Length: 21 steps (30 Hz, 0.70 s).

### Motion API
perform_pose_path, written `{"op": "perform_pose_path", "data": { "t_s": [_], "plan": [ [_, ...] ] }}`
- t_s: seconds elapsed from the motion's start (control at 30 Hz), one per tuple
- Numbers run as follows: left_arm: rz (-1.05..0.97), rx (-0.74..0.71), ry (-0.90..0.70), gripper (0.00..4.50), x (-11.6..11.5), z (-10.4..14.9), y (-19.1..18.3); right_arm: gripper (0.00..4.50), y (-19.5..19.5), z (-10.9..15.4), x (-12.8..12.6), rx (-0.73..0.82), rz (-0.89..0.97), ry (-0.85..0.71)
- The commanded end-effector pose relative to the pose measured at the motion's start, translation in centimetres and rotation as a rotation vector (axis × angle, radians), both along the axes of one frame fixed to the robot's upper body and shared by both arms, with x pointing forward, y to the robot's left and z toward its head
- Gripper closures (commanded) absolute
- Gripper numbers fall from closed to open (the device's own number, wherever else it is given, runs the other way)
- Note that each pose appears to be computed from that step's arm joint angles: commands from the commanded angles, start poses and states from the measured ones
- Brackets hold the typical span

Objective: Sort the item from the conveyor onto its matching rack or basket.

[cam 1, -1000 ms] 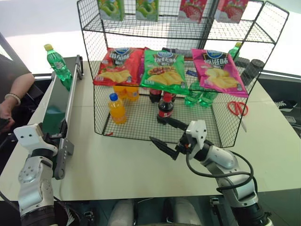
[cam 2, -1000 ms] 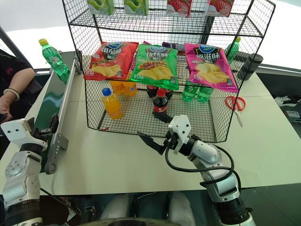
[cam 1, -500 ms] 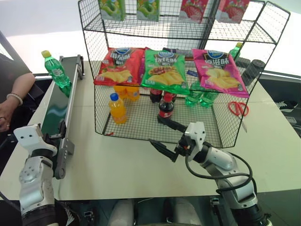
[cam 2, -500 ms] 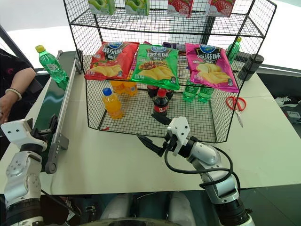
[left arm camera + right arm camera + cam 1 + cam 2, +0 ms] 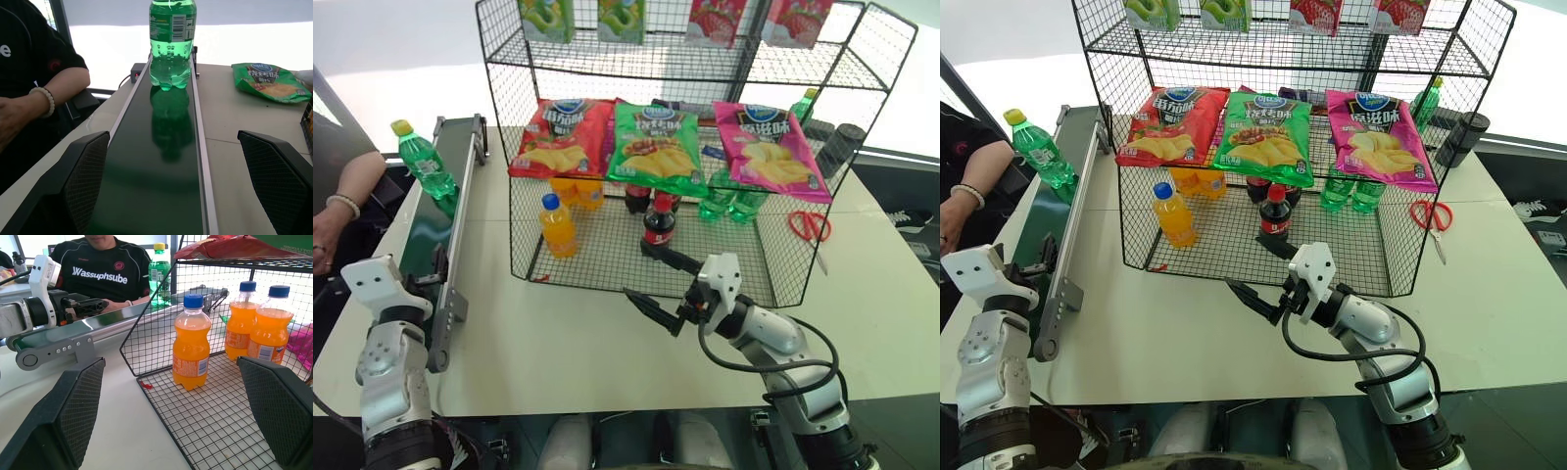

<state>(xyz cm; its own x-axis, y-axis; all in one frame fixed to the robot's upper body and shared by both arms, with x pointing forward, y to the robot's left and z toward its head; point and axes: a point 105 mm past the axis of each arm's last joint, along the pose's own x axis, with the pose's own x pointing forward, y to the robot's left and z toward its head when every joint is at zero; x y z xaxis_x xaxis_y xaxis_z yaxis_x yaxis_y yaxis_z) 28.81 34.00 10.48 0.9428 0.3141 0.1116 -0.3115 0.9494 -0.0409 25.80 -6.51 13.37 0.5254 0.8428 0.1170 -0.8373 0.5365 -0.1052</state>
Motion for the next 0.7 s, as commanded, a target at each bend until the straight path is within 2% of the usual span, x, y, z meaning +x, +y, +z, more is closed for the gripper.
{"op": "perform_pose_path", "data": {
  "t_s": [0.03,0.7],
  "plan": [
    [-0.003,0.027,-0.05,0.0,0.12,1.21,-0.18,0.02,0.43,1.44,-0.36,0.031,0.023,-0.049],
    [0.041,0.009,-0.075,0.0,0.03,1.16,0.01,0.02,0.3,1.21,-0.52,0.031,0.031,-0.038]
  ]
}}
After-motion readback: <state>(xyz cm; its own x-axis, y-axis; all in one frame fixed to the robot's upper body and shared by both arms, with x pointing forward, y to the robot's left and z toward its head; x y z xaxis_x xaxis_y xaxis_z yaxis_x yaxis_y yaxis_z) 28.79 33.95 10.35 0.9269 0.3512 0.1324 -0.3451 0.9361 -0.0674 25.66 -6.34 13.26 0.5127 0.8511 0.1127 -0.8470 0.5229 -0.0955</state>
